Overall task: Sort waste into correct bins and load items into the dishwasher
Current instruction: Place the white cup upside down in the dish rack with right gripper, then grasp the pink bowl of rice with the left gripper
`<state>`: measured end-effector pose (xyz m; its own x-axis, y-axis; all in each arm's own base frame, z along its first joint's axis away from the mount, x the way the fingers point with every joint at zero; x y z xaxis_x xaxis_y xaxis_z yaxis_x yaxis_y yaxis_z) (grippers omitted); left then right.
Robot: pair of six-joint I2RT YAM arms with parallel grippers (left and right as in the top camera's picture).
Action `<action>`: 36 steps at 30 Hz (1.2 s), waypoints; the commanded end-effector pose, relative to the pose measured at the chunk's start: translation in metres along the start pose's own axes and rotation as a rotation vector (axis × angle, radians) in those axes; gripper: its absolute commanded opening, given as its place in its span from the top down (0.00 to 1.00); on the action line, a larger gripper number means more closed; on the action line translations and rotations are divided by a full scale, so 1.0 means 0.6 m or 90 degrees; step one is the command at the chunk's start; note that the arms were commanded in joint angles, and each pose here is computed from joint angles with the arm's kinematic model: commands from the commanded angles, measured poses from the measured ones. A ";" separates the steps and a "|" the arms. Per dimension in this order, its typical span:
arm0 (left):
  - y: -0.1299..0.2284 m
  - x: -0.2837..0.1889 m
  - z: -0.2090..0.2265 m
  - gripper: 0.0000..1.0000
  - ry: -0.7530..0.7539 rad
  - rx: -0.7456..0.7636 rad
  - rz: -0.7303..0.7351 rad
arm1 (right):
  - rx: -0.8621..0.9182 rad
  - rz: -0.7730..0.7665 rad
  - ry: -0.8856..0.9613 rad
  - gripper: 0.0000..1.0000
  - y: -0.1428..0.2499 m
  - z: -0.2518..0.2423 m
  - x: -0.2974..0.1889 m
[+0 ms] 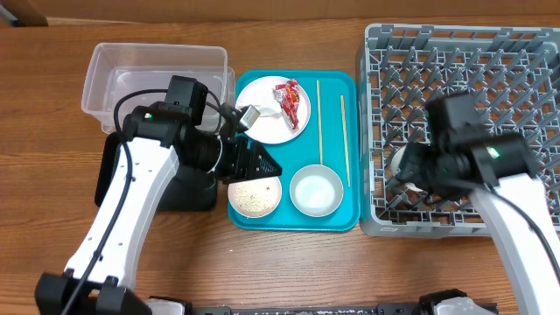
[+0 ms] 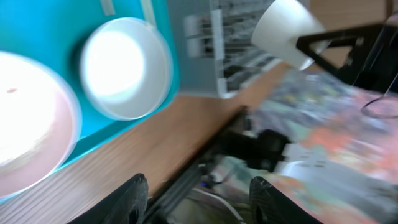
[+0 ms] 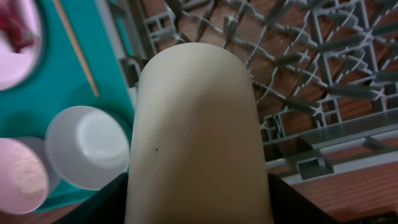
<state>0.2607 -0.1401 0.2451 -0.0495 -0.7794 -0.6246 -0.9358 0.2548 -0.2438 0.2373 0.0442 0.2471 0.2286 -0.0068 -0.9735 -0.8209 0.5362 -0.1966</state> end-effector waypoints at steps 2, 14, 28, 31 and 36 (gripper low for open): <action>0.022 -0.039 -0.006 0.46 -0.155 0.024 -0.026 | 0.015 0.016 0.043 0.45 -0.024 0.016 0.040; 0.054 -0.047 -0.029 0.43 -0.396 0.082 -0.041 | 0.029 0.041 0.007 0.08 -0.031 0.041 0.038; 0.054 0.139 0.078 0.48 -0.570 0.086 0.041 | -0.023 -0.172 -0.298 0.04 0.012 0.045 -0.195; 0.047 0.173 0.111 0.54 -0.586 0.079 0.072 | -0.023 -0.186 -0.313 0.03 0.024 0.030 -0.212; 0.050 0.212 0.138 0.61 -0.576 0.078 0.116 | -0.024 -0.184 -0.300 0.02 0.026 0.024 -0.209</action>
<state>0.2560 -0.1831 0.1094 0.1659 -0.0248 -0.9858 -0.8939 0.4185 -0.1609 0.2028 0.0653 0.3656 0.6465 0.2361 -0.7255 -0.7070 0.5427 -0.4534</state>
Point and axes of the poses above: each gripper's point midway between its finger pads, its own x axis out along the fingers, its own z axis along the line the jaws close on, y = z × x, the point moved 6 cm from there along -x, back along the fingers, and after that the axes turned 11 degrees about x, right-handed, at the moved point
